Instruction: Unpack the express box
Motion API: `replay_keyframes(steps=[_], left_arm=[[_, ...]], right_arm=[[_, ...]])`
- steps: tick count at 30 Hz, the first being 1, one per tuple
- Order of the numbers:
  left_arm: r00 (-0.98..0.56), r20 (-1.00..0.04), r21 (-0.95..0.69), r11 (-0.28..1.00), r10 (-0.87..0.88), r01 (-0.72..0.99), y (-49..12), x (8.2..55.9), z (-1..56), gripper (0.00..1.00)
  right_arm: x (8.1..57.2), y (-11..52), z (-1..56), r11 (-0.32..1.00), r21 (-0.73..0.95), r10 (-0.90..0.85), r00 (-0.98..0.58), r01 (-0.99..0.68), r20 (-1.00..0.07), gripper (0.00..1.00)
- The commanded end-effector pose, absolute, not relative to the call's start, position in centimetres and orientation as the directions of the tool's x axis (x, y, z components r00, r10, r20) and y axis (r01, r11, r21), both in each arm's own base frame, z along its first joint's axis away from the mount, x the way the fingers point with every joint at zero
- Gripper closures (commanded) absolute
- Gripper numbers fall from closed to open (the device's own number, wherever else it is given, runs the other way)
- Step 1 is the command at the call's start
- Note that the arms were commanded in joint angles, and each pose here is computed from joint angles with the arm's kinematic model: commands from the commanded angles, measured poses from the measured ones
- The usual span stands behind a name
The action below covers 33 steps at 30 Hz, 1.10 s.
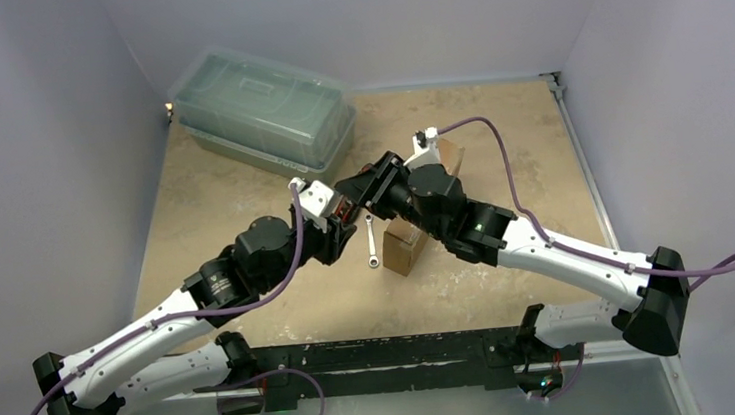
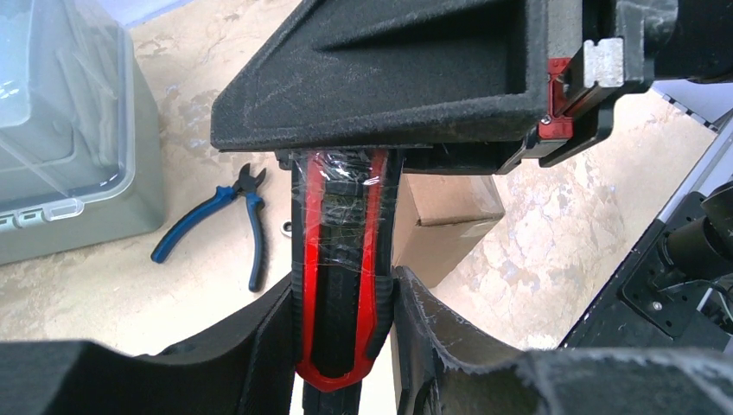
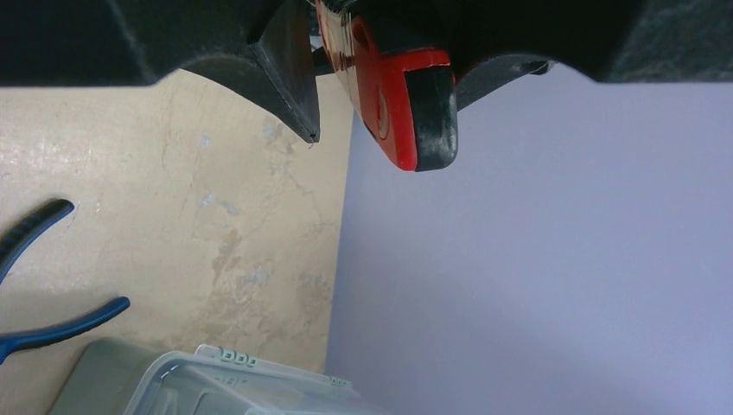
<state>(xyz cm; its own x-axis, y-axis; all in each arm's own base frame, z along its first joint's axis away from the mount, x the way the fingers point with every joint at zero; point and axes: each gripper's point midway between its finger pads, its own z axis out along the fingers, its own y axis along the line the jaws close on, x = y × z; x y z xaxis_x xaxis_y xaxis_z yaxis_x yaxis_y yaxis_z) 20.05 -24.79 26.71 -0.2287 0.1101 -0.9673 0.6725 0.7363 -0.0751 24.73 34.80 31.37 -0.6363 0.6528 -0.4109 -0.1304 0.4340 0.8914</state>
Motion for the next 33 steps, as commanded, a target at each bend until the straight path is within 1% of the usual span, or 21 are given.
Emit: replay_keyframes(steps=[1,5,7,14,16,19,20,22,23,24,25,27,30,33], left_arm=[[-0.194,-0.980,-0.102,0.728,0.044,0.678,-25.6,20.4,28.5,1.00],[-0.196,-0.980,-0.101,0.730,0.045,0.676,-25.7,20.5,28.4,1.00],[-0.196,-0.980,-0.101,0.733,0.045,0.672,-25.6,20.5,28.4,1.00],[-0.201,-0.979,-0.104,0.742,0.042,0.662,-25.6,20.8,28.3,1.00],[-0.208,-0.977,-0.104,0.741,0.049,0.664,-25.8,20.8,28.1,1.00],[-0.229,-0.972,-0.116,0.737,0.054,0.666,-26.0,20.7,28.2,0.99],[-0.236,-0.971,-0.126,0.735,0.048,0.667,-26.1,20.6,28.4,0.89],[-0.242,-0.970,-0.151,0.726,0.022,0.671,-26.0,20.2,28.8,0.66],[-0.245,-0.970,-0.166,0.722,0.005,0.672,-26.0,20.0,29.2,0.58],[-0.250,-0.968,-0.185,0.717,-0.016,0.672,-25.9,19.9,29.6,0.52],[-0.252,-0.967,-0.202,0.713,-0.036,0.671,-25.8,19.7,30.0,0.47],[-0.259,-0.963,-0.231,0.706,-0.070,0.669,-25.6,19.4,30.8,0.41],[-0.256,-0.958,-0.269,0.705,-0.127,0.657,-25.1,19.2,32.3,0.36],[-0.254,-0.953,-0.291,0.720,-0.163,0.630,-24.5,19.5,33.9,0.34]], right_arm=[[25.1,35.0,33.1,0.374,0.917,0.692,-0.617,-0.138,-0.375,0.55],[25.1,35.6,32.3,0.381,0.916,0.679,-0.634,-0.125,-0.369,0.57],[25.0,35.9,32.2,0.383,0.914,0.668,-0.644,-0.132,-0.373,0.62],[24.8,35.6,31.2,0.408,0.903,0.658,-0.644,-0.131,-0.391,0.85],[24.9,35.6,31.6,0.429,0.886,0.640,-0.631,-0.179,-0.437,1.00],[25.1,34.8,31.8,0.493,0.841,0.612,-0.598,-0.225,-0.518,1.00],[24.9,34.6,32.0,0.507,0.824,0.593,-0.591,-0.254,-0.547,1.00],[24.4,34.1,33.1,0.494,0.804,0.574,-0.570,-0.331,-0.588,1.00],[24.2,33.4,33.4,0.487,0.801,0.581,-0.555,-0.348,-0.595,1.00],[23.9,32.9,34.6,0.453,0.798,0.594,-0.534,-0.396,-0.602,1.00],[23.5,32.2,34.5,0.440,0.795,0.603,-0.519,-0.418,-0.607,1.00],[23.3,30.7,36.1,0.408,0.789,0.642,-0.470,-0.460,-0.606,1.00],[23.8,28.5,37.8,0.456,0.749,0.647,-0.399,-0.480,-0.649,1.00],[23.4,26.1,39.8,0.513,0.684,0.637,-0.304,-0.518,-0.708,1.00]])
